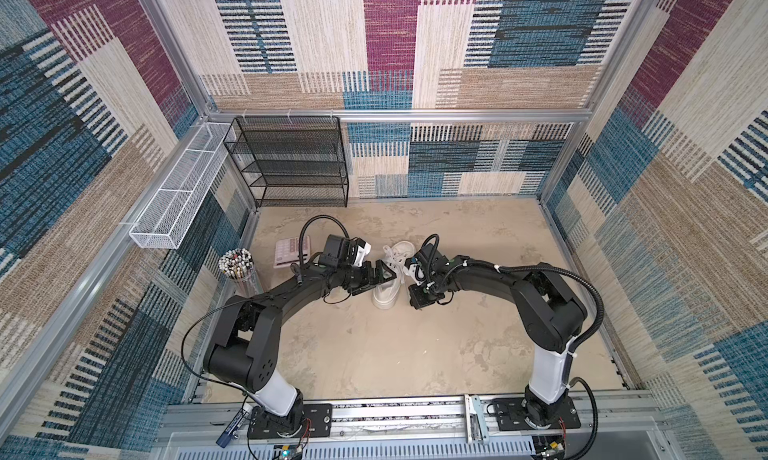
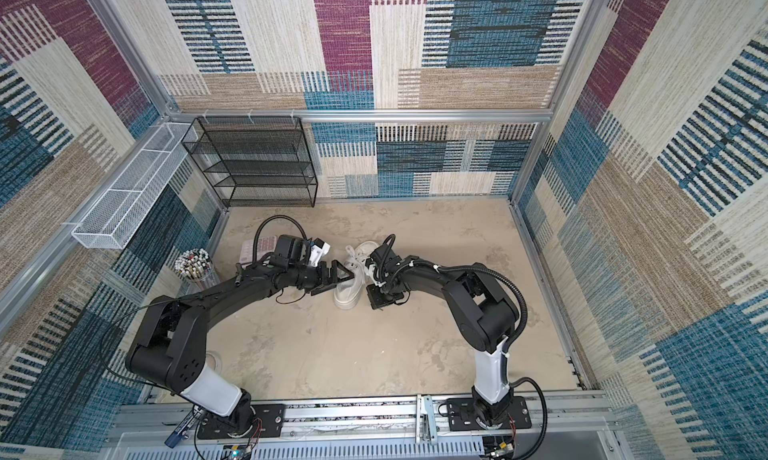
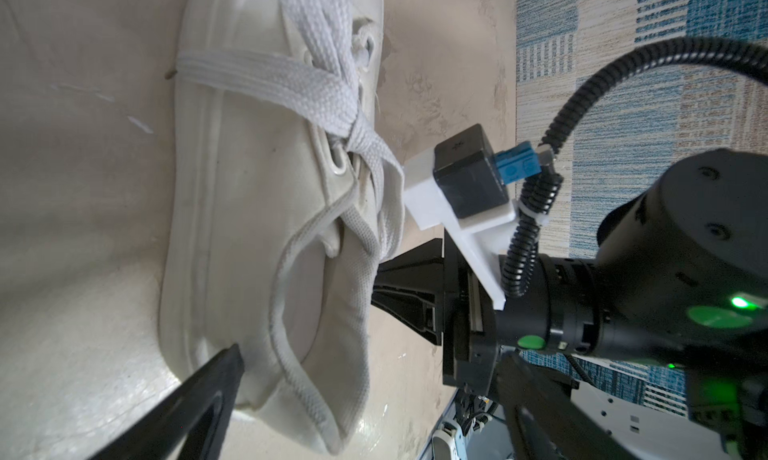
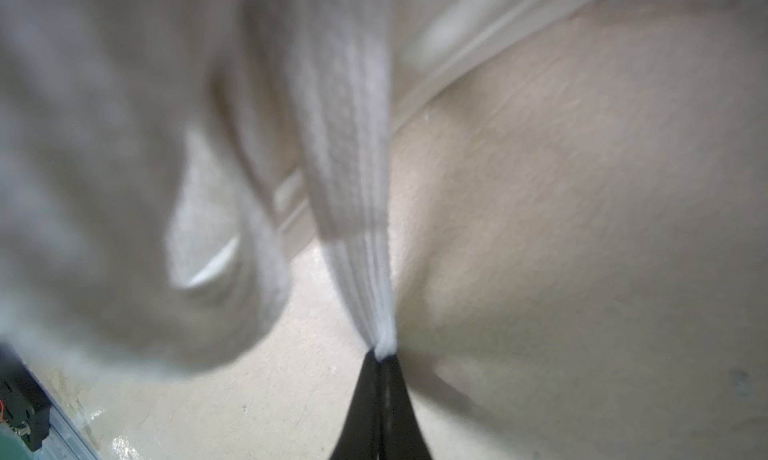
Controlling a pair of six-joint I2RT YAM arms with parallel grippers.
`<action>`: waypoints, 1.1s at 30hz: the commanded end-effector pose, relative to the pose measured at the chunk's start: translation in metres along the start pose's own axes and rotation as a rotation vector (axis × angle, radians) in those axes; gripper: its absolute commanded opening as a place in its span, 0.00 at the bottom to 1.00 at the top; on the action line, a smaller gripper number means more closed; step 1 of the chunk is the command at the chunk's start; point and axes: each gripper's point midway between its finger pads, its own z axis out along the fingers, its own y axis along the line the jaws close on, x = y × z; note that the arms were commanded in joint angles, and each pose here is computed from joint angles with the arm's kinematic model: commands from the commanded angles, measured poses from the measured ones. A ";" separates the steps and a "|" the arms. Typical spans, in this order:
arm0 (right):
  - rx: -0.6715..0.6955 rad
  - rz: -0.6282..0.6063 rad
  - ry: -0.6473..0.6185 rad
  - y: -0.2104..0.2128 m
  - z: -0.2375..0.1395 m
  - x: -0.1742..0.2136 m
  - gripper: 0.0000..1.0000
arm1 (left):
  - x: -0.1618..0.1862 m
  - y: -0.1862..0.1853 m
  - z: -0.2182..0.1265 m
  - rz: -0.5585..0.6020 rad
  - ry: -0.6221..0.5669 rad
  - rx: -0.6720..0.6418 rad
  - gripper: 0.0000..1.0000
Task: Tie the shoes
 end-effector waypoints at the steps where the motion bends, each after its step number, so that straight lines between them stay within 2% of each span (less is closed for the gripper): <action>1: 0.018 0.015 -0.013 0.000 -0.008 -0.004 0.27 | -0.005 -0.005 -0.004 0.026 -0.024 -0.002 0.99; 5: 0.034 0.075 -0.079 -0.008 -0.029 -0.018 0.38 | -0.008 -0.006 -0.010 0.039 -0.025 -0.018 0.99; 9: 0.063 0.092 -0.155 -0.014 -0.055 -0.035 0.40 | -0.018 -0.003 -0.021 0.040 -0.046 -0.024 0.99; 12: 0.006 0.080 -0.216 -0.001 -0.064 -0.052 0.41 | -0.028 -0.002 -0.032 0.048 -0.064 -0.029 0.99; 16: -0.084 0.040 -0.232 0.017 -0.059 -0.074 0.40 | -0.037 -0.001 -0.042 0.049 -0.083 -0.031 0.99; 19: -0.096 0.024 -0.234 0.019 -0.053 -0.085 0.39 | -0.038 -0.001 -0.045 0.052 -0.089 -0.038 0.99; 23: -0.070 0.030 -0.219 0.012 -0.044 -0.089 0.32 | -0.035 0.001 -0.045 0.041 -0.085 -0.035 0.99; 27: 0.043 0.041 -0.205 -0.007 -0.041 -0.093 0.07 | -0.033 0.002 -0.045 0.041 -0.081 -0.038 0.99; 33: 0.142 0.003 -0.201 -0.022 -0.049 -0.099 0.06 | -0.034 0.004 -0.045 0.041 -0.077 -0.053 0.99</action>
